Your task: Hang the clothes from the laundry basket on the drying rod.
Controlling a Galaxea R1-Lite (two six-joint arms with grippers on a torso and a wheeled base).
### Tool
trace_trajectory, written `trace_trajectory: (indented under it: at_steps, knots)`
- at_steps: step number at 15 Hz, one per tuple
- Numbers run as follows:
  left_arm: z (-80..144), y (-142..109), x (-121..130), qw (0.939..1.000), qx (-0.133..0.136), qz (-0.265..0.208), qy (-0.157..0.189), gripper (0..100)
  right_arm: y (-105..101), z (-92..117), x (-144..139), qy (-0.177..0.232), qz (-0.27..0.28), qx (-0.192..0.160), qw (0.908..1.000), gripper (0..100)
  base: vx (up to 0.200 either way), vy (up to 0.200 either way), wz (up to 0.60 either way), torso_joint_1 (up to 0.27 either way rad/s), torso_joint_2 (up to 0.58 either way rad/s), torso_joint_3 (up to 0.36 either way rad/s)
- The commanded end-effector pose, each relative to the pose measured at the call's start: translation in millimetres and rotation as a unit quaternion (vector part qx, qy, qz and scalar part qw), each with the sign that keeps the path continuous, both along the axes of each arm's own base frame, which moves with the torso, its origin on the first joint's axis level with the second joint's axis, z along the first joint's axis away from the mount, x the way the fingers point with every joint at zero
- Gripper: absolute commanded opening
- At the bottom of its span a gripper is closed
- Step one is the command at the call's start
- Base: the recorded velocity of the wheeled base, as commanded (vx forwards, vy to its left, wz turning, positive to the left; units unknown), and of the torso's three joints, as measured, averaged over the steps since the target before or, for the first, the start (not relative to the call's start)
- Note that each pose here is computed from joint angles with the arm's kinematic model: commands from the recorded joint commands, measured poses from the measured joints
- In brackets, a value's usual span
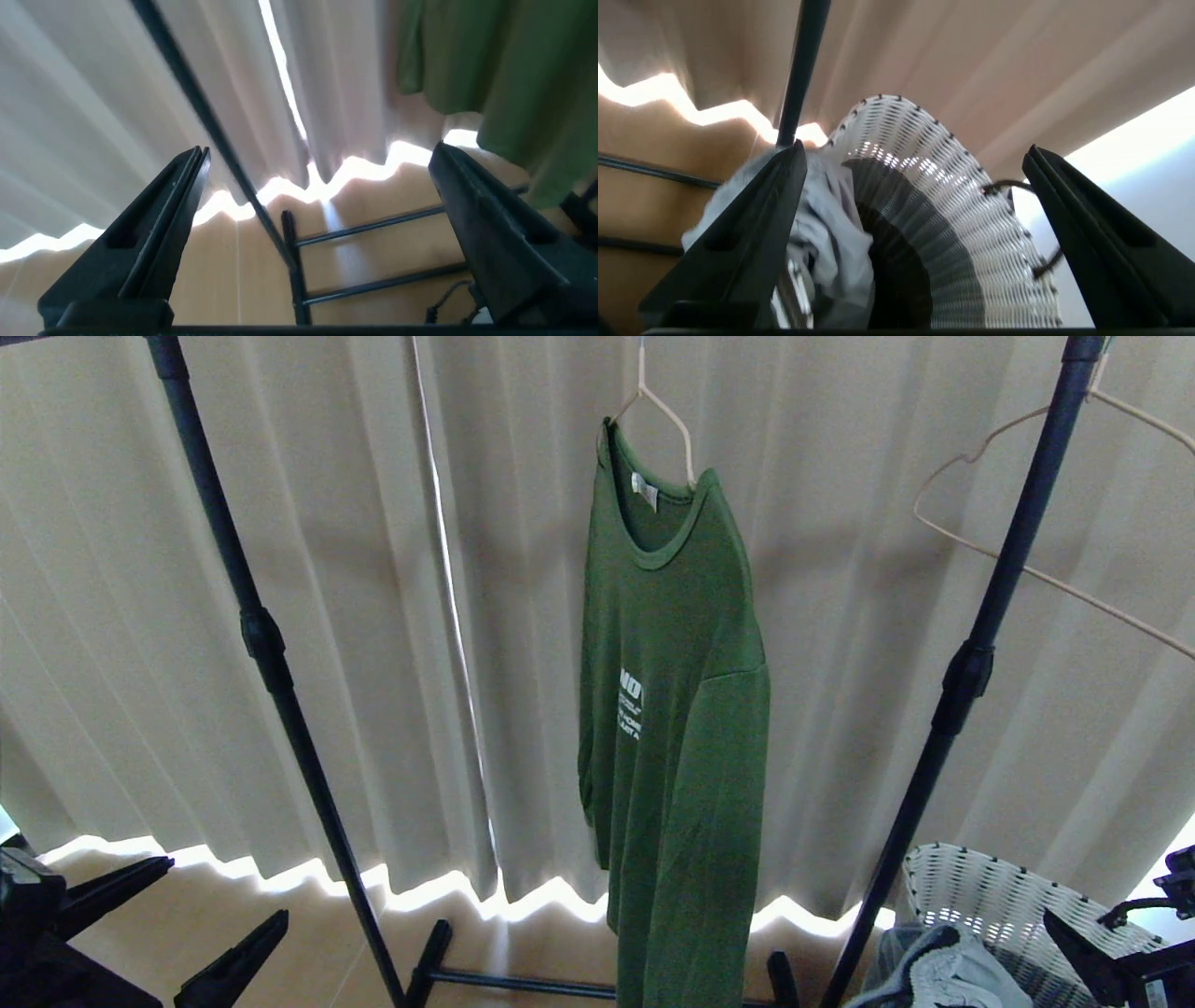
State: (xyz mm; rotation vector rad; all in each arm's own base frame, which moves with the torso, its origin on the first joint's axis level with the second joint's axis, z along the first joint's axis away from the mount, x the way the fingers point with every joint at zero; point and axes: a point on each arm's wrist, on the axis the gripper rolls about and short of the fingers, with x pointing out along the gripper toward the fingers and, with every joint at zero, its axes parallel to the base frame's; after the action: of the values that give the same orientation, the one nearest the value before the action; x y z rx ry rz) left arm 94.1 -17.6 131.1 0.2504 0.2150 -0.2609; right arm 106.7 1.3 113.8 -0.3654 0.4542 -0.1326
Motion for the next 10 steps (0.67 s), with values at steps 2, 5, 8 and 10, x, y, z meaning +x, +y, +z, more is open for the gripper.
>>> trace_trajectory:
  at_steps: [2, 5, 8, 10]
  knots:
    - [1.7, -4.7, 1.2, 0.9997, 0.0, -0.023, -0.001, 100, 0.8, -5.9, 27.1, 0.059, -0.006, -0.004, 0.9983, 100, 0.0, 0.0, 0.0, 0.0, 0.0, 0.0]
    - [2.2, -4.4, 0.1, 0.9997, -0.002, -0.022, -0.004, 100, 2.8, -11.1, 60.7, 0.099, -0.008, -0.005, 0.9951, 100, 0.0, 0.0, 0.0, 0.0, 0.0, 0.0]
    - [2.1, -4.6, 0.9, 0.9997, -0.001, -0.023, -0.003, 100, 8.0, -21.1, 90.8, 0.155, 0.0, -0.011, 0.9879, 100, 0.0, 0.0, 0.0, 0.0, 0.0, 0.0]
    - [2.1, -5.0, 1.6, 0.9997, -0.002, -0.025, -0.001, 100, 12.4, -15.1, 95.6, 0.201, 0.009, -0.017, 0.9794, 100, 0.0, 0.0, 0.0, 0.0, 0.0, 0.0]
